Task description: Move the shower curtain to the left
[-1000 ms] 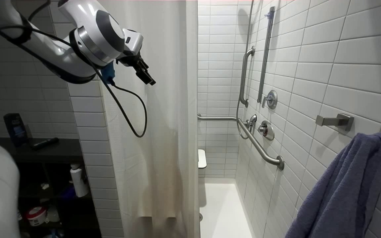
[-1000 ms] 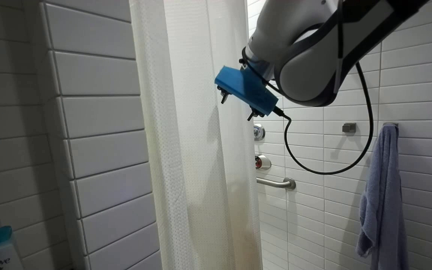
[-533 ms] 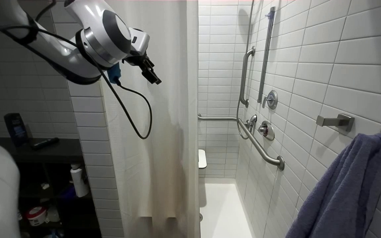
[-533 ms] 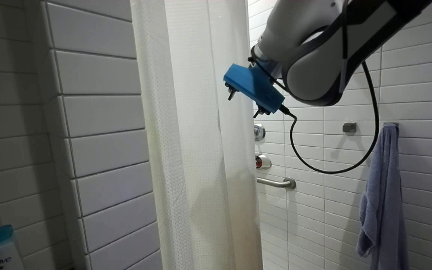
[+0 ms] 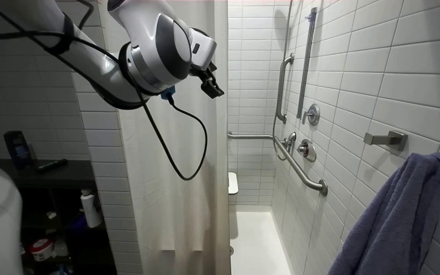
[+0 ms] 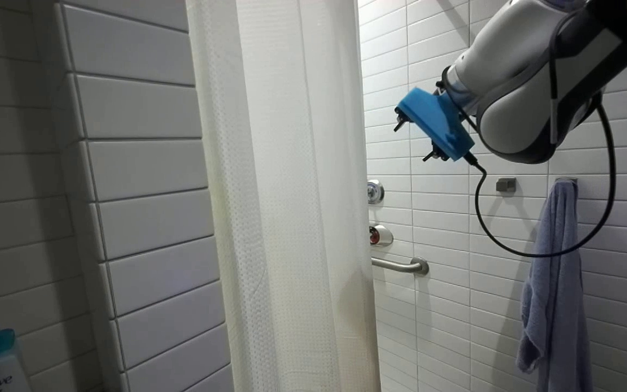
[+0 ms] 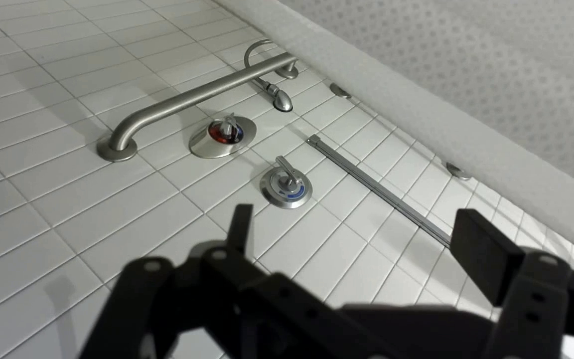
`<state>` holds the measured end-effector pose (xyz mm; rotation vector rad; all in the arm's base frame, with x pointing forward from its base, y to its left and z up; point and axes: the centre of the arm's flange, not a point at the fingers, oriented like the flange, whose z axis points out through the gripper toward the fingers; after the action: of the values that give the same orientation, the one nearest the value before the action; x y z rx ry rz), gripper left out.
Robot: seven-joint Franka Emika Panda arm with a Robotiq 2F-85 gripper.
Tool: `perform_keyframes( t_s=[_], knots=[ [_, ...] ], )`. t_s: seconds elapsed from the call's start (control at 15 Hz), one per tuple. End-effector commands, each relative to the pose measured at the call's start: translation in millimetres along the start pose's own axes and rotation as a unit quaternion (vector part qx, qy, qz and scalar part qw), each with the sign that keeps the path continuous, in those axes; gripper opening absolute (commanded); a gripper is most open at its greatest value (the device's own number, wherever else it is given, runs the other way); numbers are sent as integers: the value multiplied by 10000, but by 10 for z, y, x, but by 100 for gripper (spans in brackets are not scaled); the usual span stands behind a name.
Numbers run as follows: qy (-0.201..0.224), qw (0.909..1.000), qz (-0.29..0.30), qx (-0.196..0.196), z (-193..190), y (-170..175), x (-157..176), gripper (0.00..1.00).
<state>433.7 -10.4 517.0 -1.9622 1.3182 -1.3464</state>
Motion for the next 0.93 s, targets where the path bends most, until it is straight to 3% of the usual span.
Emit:
perform_keyframes(
  t_s=[0.0, 0.2, 0.33, 0.53, 0.73, 0.8, 0.87],
  knots=[
    [-2, 10000, 3, -8, 4, 4, 1, 100],
    [-37, 10000, -39, 8, 5, -19, -48, 100],
    [-94, 9997, 30, -220, 66, -92, 17, 100],
    [-901, 9943, -147, -559, 193, -173, 132, 100],
    [-1521, 9822, -567, -945, 365, -297, 57, 100],
    [-1567, 9810, -524, -1019, 418, -310, 101, 100],
    [-1388, 9850, -463, -917, 427, -178, -264, 100]
  ],
)
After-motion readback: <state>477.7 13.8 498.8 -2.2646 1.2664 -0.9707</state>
